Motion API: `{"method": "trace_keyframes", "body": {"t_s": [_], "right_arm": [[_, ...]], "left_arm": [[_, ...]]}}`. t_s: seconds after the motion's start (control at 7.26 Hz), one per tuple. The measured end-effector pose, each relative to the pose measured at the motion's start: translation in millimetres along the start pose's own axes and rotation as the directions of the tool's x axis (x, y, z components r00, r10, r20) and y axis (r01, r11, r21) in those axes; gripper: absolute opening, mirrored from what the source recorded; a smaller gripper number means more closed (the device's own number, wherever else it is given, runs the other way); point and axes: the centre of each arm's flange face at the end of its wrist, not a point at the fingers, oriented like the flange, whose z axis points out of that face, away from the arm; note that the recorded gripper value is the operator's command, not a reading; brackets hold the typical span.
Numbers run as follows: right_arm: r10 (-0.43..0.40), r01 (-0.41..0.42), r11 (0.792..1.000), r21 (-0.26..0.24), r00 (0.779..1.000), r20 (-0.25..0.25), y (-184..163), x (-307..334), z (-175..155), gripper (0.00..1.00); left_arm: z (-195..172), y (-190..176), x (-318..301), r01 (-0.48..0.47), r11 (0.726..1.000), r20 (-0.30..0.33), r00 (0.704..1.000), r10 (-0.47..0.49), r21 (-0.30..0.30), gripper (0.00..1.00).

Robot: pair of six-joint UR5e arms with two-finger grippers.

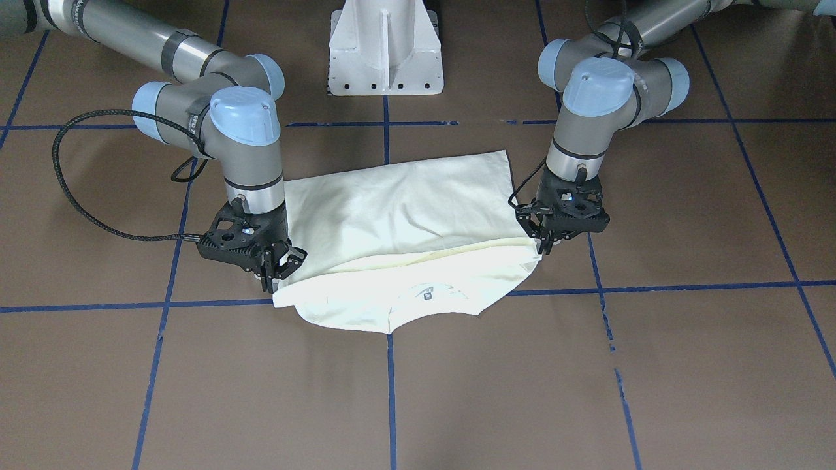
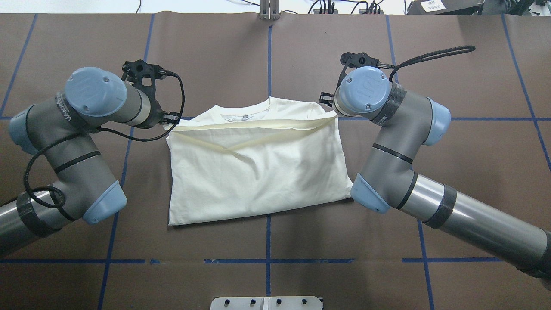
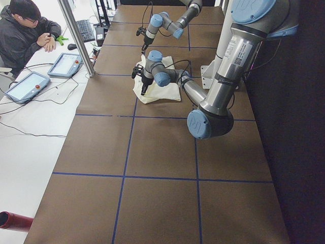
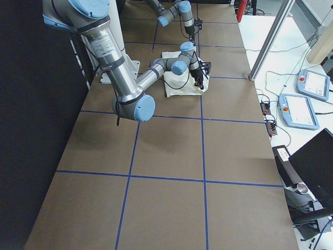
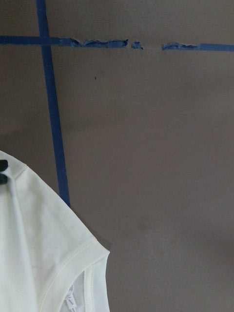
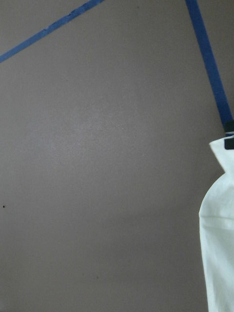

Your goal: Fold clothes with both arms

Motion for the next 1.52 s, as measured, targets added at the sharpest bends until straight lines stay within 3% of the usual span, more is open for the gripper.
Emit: {"method": "trace_keyframes", "body": {"t_s": [0.41, 0.83, 1.1, 1.52], "right_arm": [[-0.089, 0.090, 0.996, -0.020, 0.995, 0.033, -28.9, -0.6, -14.5, 1.00], [-0.137, 0.140, 0.989, -0.051, 0.989, 0.054, -44.9, 6.7, -19.8, 1.00], [-0.140, 0.143, 0.988, -0.052, 0.989, 0.057, -45.5, 6.8, -20.6, 1.00], [-0.139, 0.143, 0.989, -0.048, 0.988, 0.064, -45.1, 8.4, -25.0, 1.00]], "left_arm": [[-29.1, 15.7, -5.8, -0.047, 0.999, -0.040, 0.998, 0.047, 0.015, 1.00], [-50.1, 90.0, 11.5, -0.047, 0.999, -0.117, 0.992, 0.045, -0.015, 0.99], [-32.6, 157.8, 28.0, -0.020, 0.999, -0.163, 0.987, 0.014, -0.034, 0.75], [-15.1, 215.2, 40.1, 0.004, 0.997, -0.176, 0.984, -0.018, -0.076, 0.67]]}}
